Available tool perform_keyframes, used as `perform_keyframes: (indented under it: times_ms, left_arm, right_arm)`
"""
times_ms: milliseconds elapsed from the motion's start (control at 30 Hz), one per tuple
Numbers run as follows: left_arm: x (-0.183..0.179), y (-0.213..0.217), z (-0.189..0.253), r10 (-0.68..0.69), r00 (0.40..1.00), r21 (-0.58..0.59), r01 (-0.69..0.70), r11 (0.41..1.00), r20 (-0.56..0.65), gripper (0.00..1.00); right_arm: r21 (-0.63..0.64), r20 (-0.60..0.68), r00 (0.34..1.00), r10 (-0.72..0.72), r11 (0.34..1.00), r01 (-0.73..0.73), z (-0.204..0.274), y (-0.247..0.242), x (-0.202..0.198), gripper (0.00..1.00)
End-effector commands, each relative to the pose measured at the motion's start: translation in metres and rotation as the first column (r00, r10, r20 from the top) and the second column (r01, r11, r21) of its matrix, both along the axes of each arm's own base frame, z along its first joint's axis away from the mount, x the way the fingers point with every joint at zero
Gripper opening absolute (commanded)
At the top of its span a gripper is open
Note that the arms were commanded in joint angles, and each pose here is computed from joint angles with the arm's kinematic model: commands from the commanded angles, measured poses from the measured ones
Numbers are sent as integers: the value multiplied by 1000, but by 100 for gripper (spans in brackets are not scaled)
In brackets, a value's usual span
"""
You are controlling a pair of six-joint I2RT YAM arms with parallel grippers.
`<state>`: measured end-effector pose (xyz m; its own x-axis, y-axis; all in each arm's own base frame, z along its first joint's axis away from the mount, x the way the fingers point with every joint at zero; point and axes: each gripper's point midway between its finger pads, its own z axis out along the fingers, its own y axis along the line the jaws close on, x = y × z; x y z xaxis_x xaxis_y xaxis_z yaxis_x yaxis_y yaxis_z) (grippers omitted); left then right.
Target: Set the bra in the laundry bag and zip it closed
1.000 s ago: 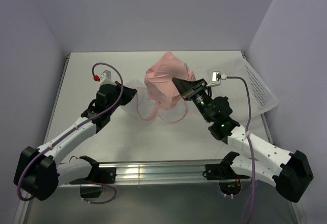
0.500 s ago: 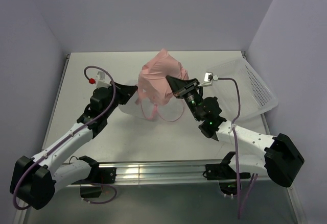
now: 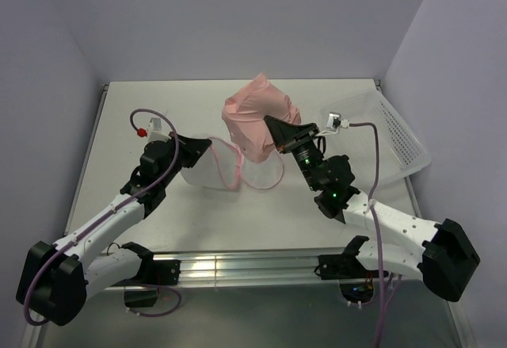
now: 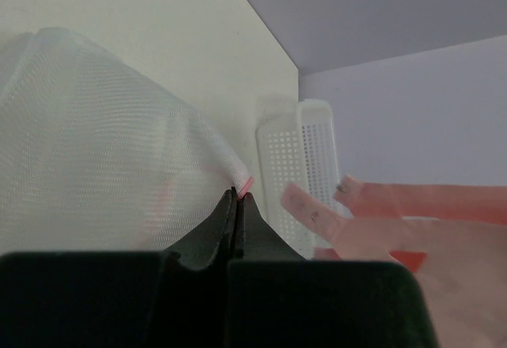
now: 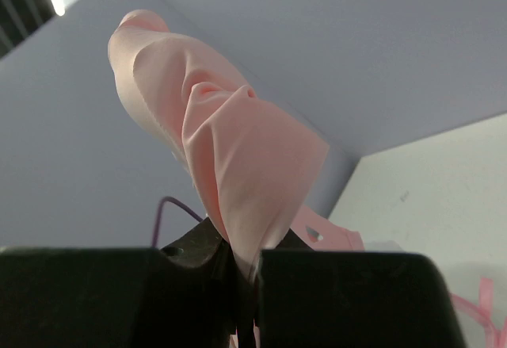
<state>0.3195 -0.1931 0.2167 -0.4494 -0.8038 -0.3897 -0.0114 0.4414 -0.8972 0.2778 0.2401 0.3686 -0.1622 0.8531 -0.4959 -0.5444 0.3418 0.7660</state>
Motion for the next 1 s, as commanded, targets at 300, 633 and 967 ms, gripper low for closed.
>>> perform_keyframes:
  times_ms: [300,633,967]
  left_arm:
    - [4,2,15,6,997,-70,-1,998,71,0]
    - [3,2,9,-2,998,-109,10,994,67,0]
    - [-7,3,3,-27,998,-106,32,994,50,0]
  right_arm:
    - [-22,-22,994,109,994,-110,-38,40,-3,0]
    - [-129,-94,988,122,983,-134,-90,52,-2,0]
    - [-219,-167,977,133,961,-168,-136,85,24,0]
